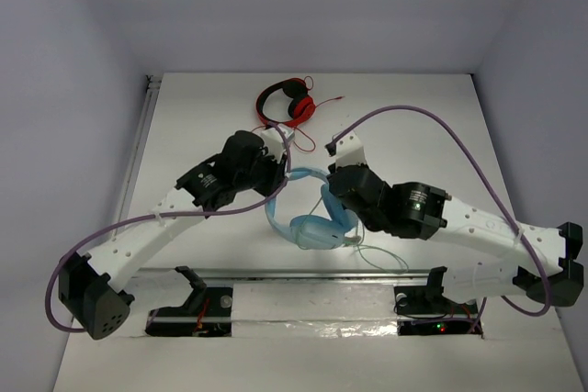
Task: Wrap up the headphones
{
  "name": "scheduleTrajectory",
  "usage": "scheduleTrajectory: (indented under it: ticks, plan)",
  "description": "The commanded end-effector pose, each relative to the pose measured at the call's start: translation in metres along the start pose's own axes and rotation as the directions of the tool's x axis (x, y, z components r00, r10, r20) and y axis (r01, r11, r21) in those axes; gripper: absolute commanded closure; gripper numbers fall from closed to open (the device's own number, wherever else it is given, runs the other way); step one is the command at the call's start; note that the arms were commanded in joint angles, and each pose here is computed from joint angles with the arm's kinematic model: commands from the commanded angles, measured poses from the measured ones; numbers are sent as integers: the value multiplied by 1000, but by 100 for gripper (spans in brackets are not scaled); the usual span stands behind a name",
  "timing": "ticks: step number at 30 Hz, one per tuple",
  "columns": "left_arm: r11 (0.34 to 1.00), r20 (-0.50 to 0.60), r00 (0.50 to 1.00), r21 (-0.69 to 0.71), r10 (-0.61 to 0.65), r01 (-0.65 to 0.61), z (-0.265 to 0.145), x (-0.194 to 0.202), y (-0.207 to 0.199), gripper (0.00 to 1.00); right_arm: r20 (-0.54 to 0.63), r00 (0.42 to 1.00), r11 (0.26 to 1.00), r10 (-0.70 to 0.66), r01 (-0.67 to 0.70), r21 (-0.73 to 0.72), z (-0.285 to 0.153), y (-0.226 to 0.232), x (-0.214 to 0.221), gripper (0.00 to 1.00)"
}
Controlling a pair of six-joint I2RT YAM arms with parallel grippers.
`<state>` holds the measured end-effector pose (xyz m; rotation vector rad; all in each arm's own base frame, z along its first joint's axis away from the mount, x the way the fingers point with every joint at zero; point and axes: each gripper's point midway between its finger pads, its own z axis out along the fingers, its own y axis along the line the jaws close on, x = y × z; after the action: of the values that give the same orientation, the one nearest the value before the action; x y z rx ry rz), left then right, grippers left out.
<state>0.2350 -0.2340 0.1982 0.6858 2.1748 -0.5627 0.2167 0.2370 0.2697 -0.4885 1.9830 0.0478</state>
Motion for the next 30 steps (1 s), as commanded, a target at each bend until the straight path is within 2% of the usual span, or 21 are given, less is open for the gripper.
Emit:
scheduleTrajectory:
  ticks: [1, 6, 8, 14, 18, 23, 28, 30]
  plan:
    - [987, 104, 994, 158, 25, -42, -22, -23, -32, 100, 90, 995, 994, 47, -56, 97, -1, -16, -27, 77]
    - [979, 135, 990, 195, 27, -53, -32, -30, -39, 100, 122, 984, 989, 131, -137, 46, 1, -21, -33, 70]
    - [980, 160, 987, 195, 12, -44, -36, -35, -38, 100, 136, 974, 983, 183, -184, -7, 2, -23, -36, 70]
    - [948, 233, 972, 316, -26, -50, -54, -49, -53, 100, 129, 947, 945, 294, -268, -186, 10, -8, -30, 68]
    - [932, 277, 959, 358, -55, -50, -65, -60, -57, 100, 139, 923, 913, 359, -317, -257, 12, -7, -28, 66]
    - [952, 310, 945, 307, -100, 0, -72, -77, -43, 100, 149, 894, 863, 423, -347, -367, 12, 4, -26, 66]
    - [974, 357, 927, 222, -115, 35, -86, -98, -25, 100, 164, 853, 837, 496, -419, -351, 18, -5, -12, 66]
    - [979, 369, 921, 198, -127, 55, -89, -103, -19, 100, 175, 829, 816, 531, -445, -368, 22, -9, -14, 70]
